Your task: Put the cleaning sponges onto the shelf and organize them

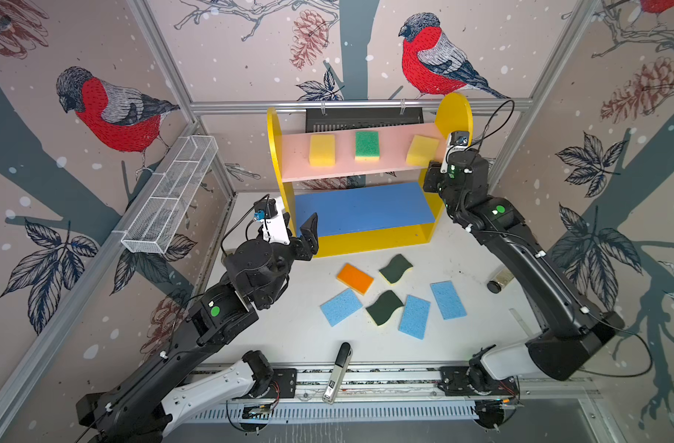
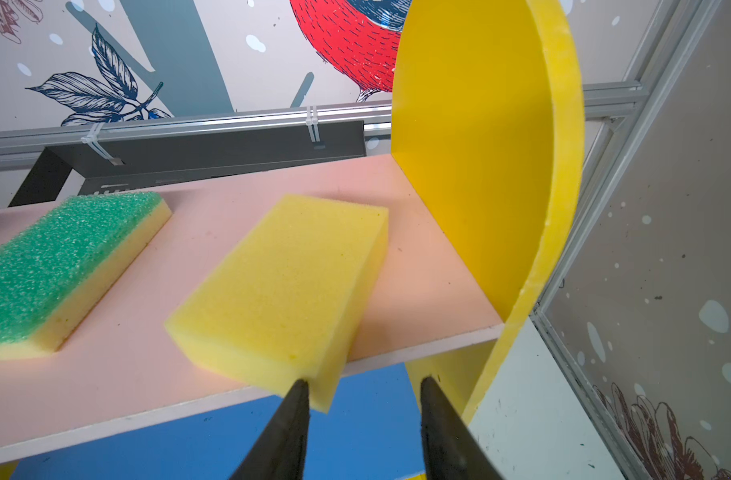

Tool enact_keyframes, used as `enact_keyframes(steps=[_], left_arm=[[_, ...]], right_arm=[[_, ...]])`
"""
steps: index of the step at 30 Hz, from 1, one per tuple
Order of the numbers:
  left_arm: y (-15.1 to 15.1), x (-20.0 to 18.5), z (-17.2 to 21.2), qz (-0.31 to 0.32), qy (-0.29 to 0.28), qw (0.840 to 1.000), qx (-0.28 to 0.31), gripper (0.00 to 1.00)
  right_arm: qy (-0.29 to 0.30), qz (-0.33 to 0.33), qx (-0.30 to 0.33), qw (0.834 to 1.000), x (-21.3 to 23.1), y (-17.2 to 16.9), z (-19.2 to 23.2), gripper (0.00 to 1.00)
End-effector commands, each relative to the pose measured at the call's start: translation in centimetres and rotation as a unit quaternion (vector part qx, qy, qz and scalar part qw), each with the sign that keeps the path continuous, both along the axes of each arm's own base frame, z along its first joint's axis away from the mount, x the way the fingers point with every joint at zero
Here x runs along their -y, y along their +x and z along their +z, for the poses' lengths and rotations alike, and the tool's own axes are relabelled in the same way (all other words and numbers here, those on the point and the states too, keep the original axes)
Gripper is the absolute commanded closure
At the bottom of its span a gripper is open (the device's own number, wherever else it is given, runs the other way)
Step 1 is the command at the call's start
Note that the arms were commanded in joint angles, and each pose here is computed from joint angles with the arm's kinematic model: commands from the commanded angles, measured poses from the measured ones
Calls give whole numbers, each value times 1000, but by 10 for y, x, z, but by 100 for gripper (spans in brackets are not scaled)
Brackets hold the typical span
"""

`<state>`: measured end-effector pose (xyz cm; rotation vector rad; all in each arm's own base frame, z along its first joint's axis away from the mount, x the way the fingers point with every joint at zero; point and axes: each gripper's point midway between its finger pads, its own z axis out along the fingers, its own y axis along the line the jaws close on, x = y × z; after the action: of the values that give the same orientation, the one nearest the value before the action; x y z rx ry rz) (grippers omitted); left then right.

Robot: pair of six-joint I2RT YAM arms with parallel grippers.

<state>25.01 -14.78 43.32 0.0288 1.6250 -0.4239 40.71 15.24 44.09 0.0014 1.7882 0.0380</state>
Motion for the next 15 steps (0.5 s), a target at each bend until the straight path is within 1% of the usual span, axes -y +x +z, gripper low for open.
enact_keyframes(steps=[1,5,15], left_arm=[[1,0,2,4,-2,1000,5,29],[2,0,1,5,-4,1000,5,28],[2,-1,-3,7,-7,1000,4,29]], right_arm=[[6,9,11,1000,0,3,7,56],[12,20,14,1000,-3,5,10,56],[11,16,14,1000,-1,16,10,56]])
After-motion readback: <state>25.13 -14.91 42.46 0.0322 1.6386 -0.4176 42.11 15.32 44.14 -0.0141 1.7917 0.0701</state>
